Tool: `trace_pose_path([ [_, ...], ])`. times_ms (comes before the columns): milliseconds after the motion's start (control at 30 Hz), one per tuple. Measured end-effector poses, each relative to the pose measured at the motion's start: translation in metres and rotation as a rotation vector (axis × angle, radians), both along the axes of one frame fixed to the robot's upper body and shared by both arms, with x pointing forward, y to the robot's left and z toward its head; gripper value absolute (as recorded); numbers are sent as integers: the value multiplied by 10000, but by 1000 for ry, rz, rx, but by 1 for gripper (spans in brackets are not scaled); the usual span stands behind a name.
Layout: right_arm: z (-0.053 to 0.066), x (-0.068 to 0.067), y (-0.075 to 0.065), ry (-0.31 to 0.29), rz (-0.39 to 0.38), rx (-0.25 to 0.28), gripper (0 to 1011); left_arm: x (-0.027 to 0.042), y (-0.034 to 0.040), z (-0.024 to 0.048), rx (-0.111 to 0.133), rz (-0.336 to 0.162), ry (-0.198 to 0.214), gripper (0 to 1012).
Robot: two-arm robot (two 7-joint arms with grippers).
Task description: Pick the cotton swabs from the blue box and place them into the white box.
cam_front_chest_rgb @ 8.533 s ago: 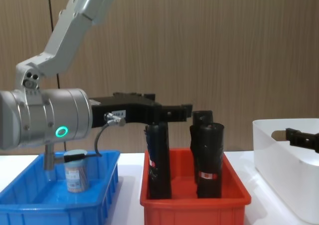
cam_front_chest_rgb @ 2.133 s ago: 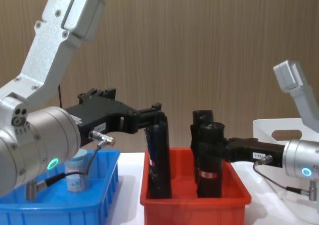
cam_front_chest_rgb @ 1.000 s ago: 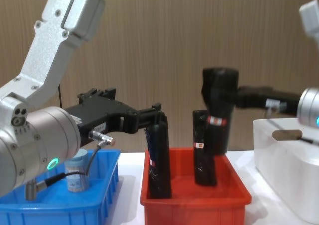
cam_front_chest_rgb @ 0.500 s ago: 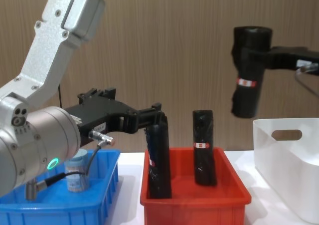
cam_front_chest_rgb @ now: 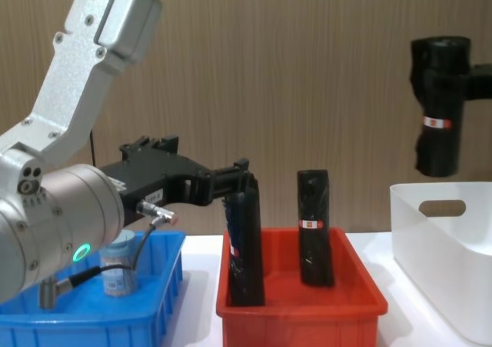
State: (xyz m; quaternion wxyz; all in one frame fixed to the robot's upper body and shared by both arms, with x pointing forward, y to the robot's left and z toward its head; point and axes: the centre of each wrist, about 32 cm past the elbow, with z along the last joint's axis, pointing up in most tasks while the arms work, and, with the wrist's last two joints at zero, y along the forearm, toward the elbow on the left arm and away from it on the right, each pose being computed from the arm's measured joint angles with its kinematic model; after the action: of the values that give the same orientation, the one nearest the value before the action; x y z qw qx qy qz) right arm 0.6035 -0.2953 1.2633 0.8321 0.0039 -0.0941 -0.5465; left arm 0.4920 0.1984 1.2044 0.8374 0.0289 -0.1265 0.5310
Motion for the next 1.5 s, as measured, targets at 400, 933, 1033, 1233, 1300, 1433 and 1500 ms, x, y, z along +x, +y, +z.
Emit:
trace_pose_path([
  [400,-98,66,-263,96,-150,-40,507,0,0,0,0,0,0,1004],
  [933,-276,202,-491,173,-230,-46,861,0,0,0,0,0,0,1004],
  [1033,-291,215,-513,176,-236,-47,931,0,0,0,0,0,0,1004],
  [1233,-312,225,-544,177,-242,-45,1002,0,0,0,0,0,0,1004],
  [1300,-318,225,-552,176,-243,-45,1002,0,0,0,0,0,0,1004],
  [1433,-321,227,-561,176,-244,-45,1002,0,0,0,0,0,0,1004],
  [1500,-324,228,-566,176,-244,-44,1002,0,0,0,0,0,0,1004],
])
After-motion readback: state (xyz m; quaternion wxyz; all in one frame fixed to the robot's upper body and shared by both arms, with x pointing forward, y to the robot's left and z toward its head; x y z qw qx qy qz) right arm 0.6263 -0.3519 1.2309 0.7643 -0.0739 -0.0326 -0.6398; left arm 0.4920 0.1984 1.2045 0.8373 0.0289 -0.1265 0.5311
